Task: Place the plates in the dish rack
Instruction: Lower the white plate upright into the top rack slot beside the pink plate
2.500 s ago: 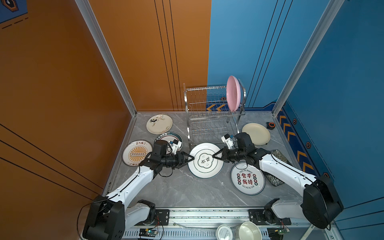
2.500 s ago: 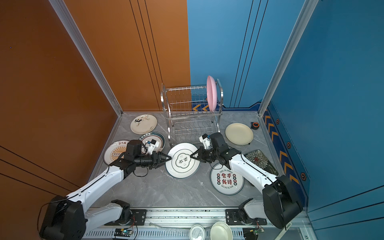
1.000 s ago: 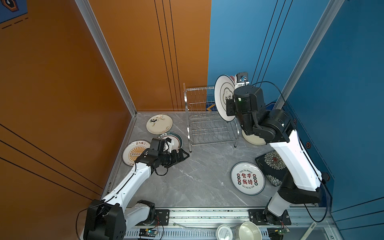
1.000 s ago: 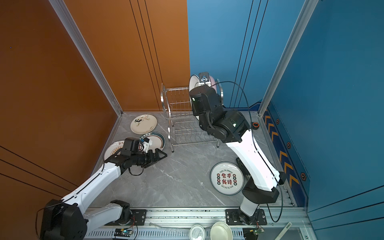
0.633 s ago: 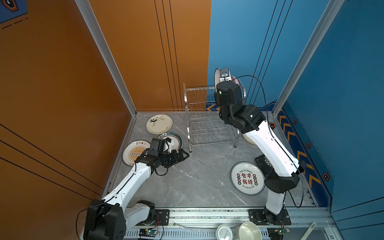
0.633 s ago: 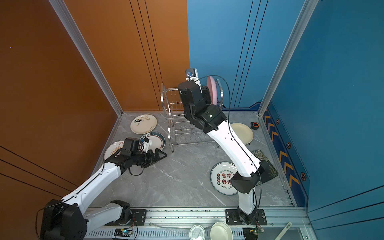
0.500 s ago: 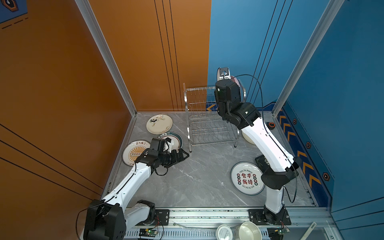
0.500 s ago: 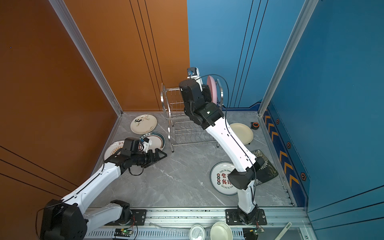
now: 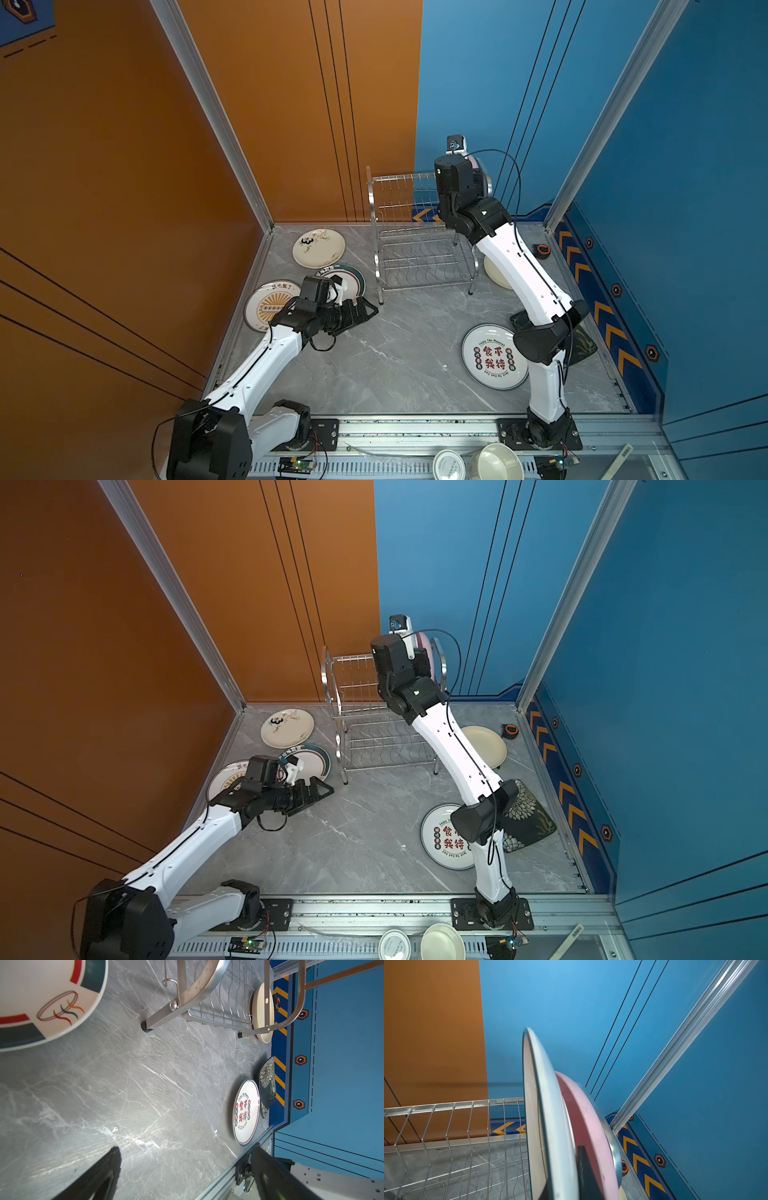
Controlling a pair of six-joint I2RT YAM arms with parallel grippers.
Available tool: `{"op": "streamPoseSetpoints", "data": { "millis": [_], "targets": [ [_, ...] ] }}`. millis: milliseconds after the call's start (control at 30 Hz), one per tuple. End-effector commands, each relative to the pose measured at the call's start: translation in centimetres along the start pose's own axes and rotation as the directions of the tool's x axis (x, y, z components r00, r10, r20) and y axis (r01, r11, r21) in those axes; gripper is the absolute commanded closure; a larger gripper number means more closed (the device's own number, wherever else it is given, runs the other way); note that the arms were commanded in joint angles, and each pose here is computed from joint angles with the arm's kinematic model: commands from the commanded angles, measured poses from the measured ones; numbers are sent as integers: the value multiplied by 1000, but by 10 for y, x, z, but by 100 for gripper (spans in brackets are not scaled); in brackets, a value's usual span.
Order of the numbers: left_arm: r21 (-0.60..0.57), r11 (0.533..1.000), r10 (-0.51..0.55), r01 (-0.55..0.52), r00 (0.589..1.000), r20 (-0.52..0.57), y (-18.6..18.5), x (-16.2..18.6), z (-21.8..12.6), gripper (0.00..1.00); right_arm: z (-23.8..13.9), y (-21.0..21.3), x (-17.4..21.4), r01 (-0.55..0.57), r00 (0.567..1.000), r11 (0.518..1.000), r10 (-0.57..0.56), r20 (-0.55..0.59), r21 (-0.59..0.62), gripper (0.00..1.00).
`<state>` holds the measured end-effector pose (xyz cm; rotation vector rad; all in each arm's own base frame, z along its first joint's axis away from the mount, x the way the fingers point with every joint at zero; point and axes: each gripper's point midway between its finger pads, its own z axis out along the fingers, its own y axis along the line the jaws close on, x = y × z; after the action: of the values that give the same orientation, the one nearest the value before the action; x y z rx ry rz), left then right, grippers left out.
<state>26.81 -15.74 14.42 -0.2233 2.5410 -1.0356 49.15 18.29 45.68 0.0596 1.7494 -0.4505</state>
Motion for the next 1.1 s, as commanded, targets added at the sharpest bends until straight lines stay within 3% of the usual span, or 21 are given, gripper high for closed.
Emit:
{"op": "streamPoseSetpoints", "data": {
  "millis": [0,1067],
  "targets": [
    [-25,1000,2,-2,1000,-6,7,7,-1,2,-3,-5,-19,-94,994,995,95,48,-13,100],
    [-34,999,-5,5,1000,4,12,10,-3,2,15,3,18,-47,998,999,48,-35,24,100]
  ]
}}
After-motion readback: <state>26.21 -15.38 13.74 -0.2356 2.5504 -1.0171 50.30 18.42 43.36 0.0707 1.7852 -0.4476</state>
